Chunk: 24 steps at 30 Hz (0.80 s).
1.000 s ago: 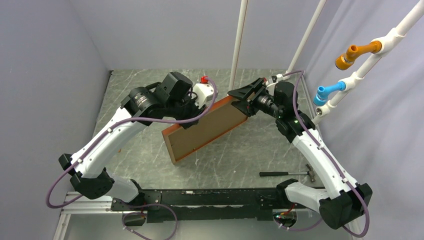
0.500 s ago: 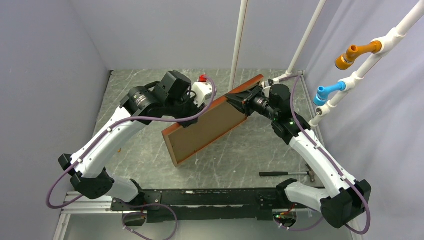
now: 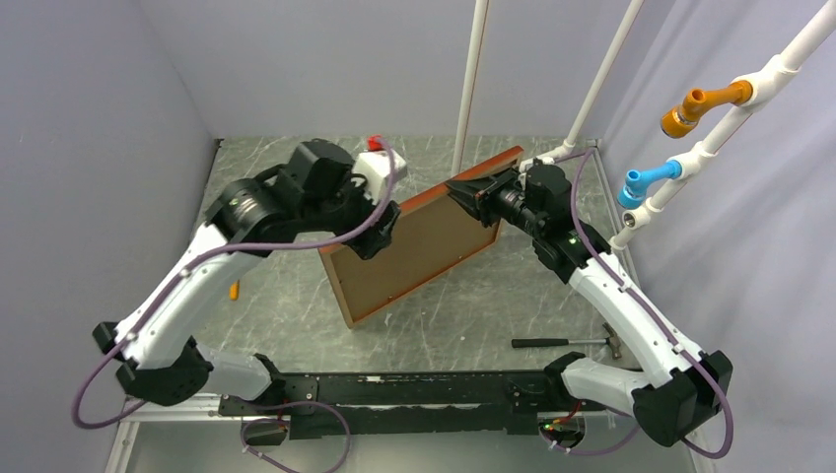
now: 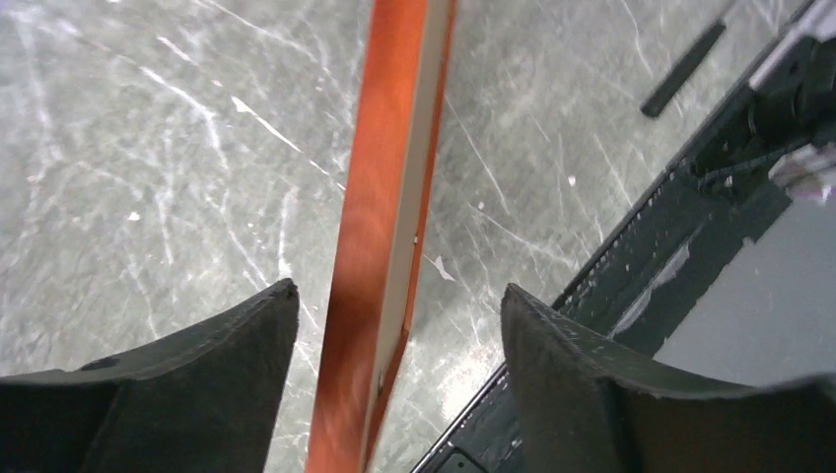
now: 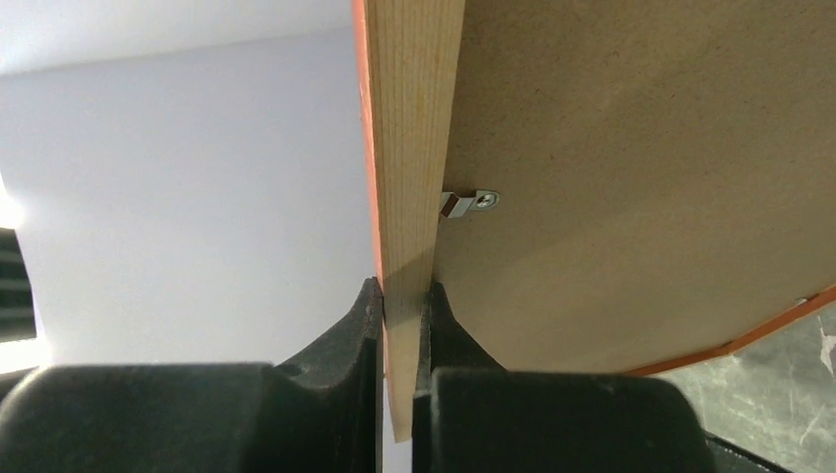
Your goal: Take the photo out of the frame
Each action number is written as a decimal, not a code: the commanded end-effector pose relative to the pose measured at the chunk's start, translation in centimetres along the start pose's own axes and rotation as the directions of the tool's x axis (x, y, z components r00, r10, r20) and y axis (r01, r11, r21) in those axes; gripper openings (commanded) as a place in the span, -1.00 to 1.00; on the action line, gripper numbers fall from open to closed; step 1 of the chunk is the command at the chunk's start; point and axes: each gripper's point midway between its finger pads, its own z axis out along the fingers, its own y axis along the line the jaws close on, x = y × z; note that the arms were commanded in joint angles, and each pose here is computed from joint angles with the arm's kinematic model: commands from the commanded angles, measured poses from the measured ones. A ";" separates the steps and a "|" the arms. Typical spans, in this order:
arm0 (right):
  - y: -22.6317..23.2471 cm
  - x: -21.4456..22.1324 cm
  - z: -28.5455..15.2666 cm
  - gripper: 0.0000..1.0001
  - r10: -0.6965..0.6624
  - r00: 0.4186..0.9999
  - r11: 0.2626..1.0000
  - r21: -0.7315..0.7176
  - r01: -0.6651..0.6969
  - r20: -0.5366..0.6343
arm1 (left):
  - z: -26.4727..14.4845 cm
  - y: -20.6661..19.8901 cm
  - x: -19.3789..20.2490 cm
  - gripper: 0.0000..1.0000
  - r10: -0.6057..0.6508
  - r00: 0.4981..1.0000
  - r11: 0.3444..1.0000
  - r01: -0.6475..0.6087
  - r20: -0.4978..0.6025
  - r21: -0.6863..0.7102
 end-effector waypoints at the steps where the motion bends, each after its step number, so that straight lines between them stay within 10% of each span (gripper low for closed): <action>1: 0.3 -2.3 0.2 -1.00 0.038 0.991 0.996 0.070 -0.047 0.126 | -6.0 2.1 -2.5 0.63 -0.097 0.970 0.982 0.130 0.222 -0.137; 11: -1.1 -2.7 2.1 -1.00 0.052 0.989 0.987 0.144 -0.071 0.136 | -9.6 4.9 2.7 0.88 -0.165 0.855 0.916 0.317 0.491 -0.246; 24: -2.9 -4.1 4.8 -1.00 0.069 0.978 0.961 0.250 -0.118 0.196 | -2.9 9.2 5.8 0.73 -0.222 0.867 0.838 0.404 0.447 -0.367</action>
